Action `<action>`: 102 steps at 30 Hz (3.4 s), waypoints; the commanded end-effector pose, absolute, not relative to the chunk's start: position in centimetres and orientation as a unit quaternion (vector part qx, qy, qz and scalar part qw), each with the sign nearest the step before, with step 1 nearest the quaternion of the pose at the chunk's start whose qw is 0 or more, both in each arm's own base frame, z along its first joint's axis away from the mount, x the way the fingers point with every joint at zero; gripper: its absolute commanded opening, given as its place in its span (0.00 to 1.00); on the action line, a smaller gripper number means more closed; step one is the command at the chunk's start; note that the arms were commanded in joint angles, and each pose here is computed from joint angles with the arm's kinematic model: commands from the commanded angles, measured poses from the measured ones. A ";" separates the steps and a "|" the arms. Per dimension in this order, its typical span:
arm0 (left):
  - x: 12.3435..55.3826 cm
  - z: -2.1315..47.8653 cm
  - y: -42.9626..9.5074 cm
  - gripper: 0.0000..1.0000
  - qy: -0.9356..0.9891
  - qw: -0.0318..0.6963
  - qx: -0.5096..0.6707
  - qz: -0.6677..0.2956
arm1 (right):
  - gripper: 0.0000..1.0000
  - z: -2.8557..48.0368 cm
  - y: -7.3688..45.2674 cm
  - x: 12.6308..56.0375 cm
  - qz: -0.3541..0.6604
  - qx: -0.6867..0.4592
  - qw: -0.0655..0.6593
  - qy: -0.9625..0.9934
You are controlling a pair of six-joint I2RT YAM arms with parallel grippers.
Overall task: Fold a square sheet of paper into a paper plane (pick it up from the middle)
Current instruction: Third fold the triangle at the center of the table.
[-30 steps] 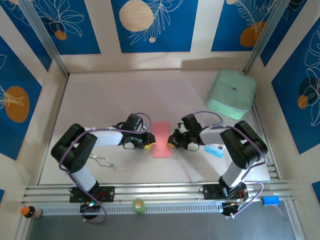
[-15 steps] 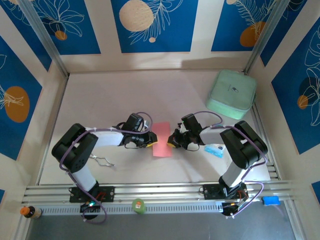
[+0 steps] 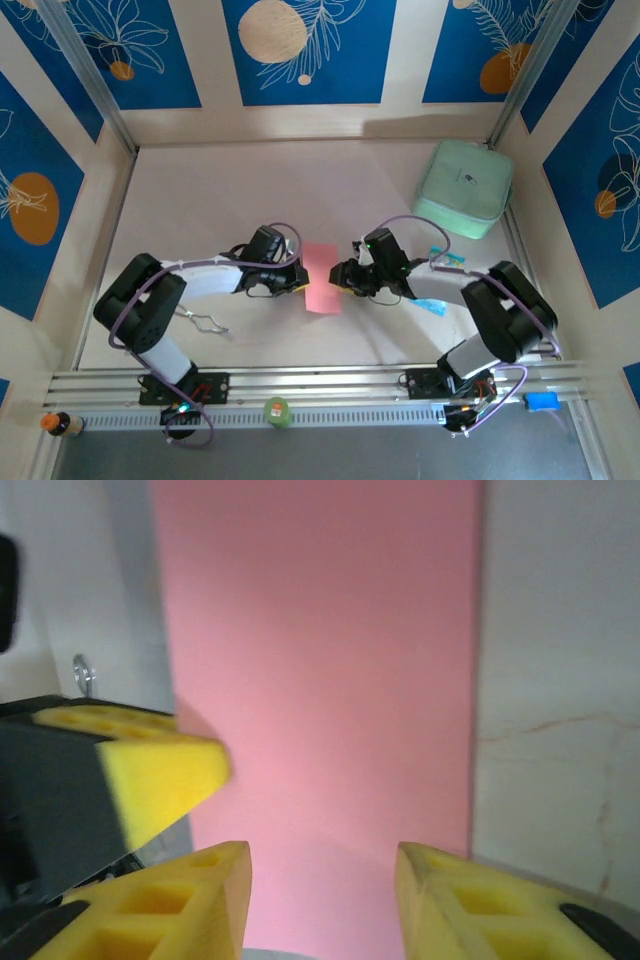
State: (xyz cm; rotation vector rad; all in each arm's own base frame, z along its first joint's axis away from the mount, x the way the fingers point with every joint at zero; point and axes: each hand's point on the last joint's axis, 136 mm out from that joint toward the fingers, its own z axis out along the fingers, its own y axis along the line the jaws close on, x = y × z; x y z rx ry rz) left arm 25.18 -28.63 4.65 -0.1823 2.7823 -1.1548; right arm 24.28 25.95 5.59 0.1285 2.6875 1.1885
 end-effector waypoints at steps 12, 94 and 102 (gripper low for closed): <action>23.9 4.8 -27.4 0.00 0.922 0.057 -0.083 -0.375 | 0.51 8.7 30.1 21.1 0.292 -0.295 0.369 0.832; 24.9 7.3 -23.4 0.35 0.947 0.124 -0.076 -0.287 | 0.03 6.4 32.7 16.5 0.275 -0.370 0.297 0.836; 26.0 9.2 -23.4 0.28 0.942 0.141 -0.057 -0.300 | 0.02 7.4 32.1 17.2 0.410 -0.254 0.142 0.864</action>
